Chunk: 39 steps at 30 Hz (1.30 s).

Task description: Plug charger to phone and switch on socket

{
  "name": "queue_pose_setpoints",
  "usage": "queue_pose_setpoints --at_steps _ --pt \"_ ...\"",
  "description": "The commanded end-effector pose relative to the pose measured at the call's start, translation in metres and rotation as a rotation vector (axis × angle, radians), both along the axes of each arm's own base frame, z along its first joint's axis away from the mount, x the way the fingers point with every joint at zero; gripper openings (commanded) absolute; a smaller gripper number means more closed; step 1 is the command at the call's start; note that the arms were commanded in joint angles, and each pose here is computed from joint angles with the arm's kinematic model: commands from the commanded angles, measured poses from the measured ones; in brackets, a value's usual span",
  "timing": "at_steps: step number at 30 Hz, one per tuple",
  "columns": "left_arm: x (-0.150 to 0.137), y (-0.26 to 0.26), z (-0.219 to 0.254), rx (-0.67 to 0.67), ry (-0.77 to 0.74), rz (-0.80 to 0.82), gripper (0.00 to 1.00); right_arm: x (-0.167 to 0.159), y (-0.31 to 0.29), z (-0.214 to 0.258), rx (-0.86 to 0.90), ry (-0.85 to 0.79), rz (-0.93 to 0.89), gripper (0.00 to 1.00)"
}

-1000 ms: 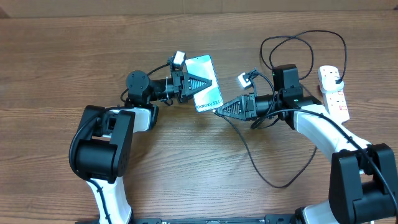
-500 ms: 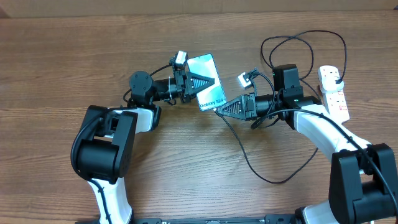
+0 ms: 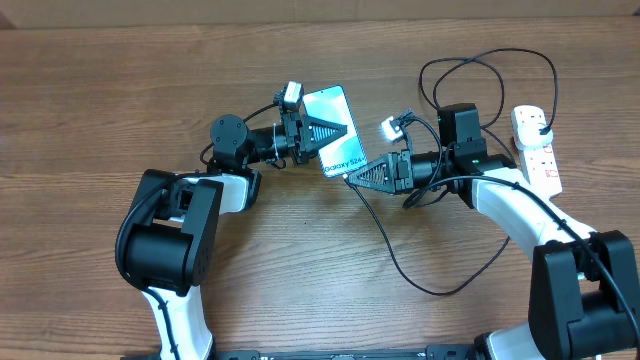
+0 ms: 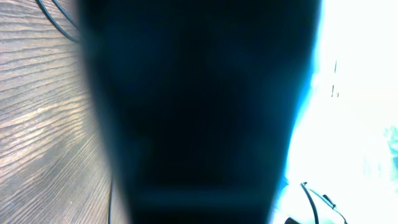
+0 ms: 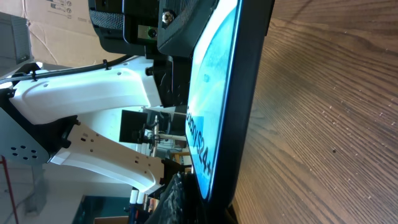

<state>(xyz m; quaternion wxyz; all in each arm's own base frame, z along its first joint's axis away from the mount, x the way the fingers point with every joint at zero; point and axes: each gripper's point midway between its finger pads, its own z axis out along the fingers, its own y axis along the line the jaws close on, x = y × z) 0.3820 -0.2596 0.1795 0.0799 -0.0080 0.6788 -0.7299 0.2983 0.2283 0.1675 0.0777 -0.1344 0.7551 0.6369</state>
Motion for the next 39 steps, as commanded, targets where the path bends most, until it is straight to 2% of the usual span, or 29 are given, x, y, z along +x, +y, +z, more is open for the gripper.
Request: queue_pose_setpoints --at_steps 1,13,18,28,29,32,34,36,39 --pt "0.001 -0.001 0.005 -0.005 -0.032 0.011 0.04 -0.001 0.002 0.012 0.020 -0.041 0.016 0.04" --pt "0.002 0.001 0.005 -0.005 -0.033 0.015 0.05 0.003 0.001 0.004 -0.024 -0.028 -0.016 0.04" --pt "0.017 0.024 0.003 0.004 -0.057 0.073 0.05 0.010 -0.021 -0.055 -0.341 0.098 -0.181 0.04" --pt "0.022 0.041 -0.023 0.071 -0.023 0.076 0.04 0.010 -0.046 -0.103 -0.689 0.061 -0.264 0.05" --pt "0.022 0.041 -0.024 0.074 -0.021 0.074 0.04 0.008 -0.045 -0.107 -0.723 0.051 -0.263 0.08" --pt "0.021 0.041 -0.026 0.076 -0.016 0.070 0.04 0.003 -0.039 -0.115 -0.808 0.005 -0.248 0.26" --pt "0.021 0.041 -0.026 0.076 -0.016 0.066 0.04 0.000 -0.034 -0.118 -0.845 -0.025 -0.236 0.31" --pt "0.020 0.041 -0.026 0.077 -0.016 0.060 0.04 -0.001 -0.030 -0.120 -0.866 -0.043 -0.232 0.46" --pt "0.019 0.041 -0.026 0.077 -0.017 0.053 0.04 -0.001 -0.030 -0.120 -0.878 -0.047 -0.237 0.52"
